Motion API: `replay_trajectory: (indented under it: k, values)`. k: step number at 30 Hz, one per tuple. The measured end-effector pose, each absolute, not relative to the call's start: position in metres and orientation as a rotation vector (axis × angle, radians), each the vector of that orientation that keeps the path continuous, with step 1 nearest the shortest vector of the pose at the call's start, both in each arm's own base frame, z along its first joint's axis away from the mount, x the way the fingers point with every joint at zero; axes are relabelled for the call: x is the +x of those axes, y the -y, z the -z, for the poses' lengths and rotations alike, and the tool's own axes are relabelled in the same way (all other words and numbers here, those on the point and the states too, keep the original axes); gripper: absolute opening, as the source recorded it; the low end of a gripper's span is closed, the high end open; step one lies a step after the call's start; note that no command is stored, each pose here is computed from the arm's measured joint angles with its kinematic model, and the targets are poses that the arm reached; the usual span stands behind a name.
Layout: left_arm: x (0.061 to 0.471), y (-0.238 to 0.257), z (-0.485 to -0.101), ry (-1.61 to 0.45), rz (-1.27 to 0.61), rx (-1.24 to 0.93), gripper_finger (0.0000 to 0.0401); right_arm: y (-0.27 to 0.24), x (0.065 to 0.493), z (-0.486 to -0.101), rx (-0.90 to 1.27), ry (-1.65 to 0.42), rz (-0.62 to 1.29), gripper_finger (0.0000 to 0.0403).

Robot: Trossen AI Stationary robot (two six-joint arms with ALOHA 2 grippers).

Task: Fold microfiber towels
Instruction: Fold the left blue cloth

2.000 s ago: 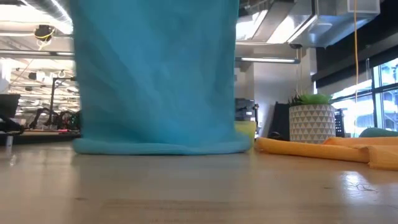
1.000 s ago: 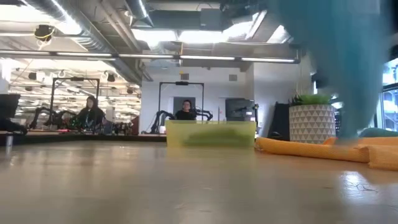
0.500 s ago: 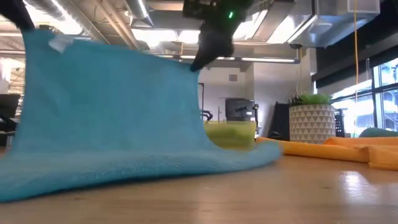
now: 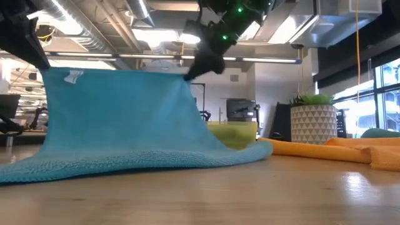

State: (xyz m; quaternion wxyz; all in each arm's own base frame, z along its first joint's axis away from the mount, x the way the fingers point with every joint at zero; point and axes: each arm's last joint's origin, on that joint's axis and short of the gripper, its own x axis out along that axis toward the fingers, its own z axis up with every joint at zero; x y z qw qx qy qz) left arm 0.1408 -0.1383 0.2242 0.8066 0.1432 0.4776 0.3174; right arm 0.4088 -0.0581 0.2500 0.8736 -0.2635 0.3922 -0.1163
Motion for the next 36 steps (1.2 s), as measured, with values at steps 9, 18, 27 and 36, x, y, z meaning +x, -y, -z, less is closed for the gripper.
replay_trajectory:
  k: [9, 18, 27, 36]
  values:
    - [0.161, 0.168, -0.216, -0.855, -0.471, 0.14, 0.0, 0.038, 0.382, -0.224, -0.204, -1.13, -0.059, 0.0013]
    - [0.2, 0.199, -0.188, -0.805, -0.313, 0.097, 0.0, 0.006, 0.363, -0.197, -0.095, -1.297, -0.116, 0.0013]
    - [0.207, 0.207, -0.162, -0.855, -0.328, 0.092, 0.0, -0.019, 0.347, -0.174, -0.103, -1.382, -0.159, 0.0013]
    - [0.208, 0.216, -0.179, -0.844, -0.317, 0.123, 0.0, -0.029, 0.341, -0.196, -0.119, -1.328, -0.097, 0.0013]
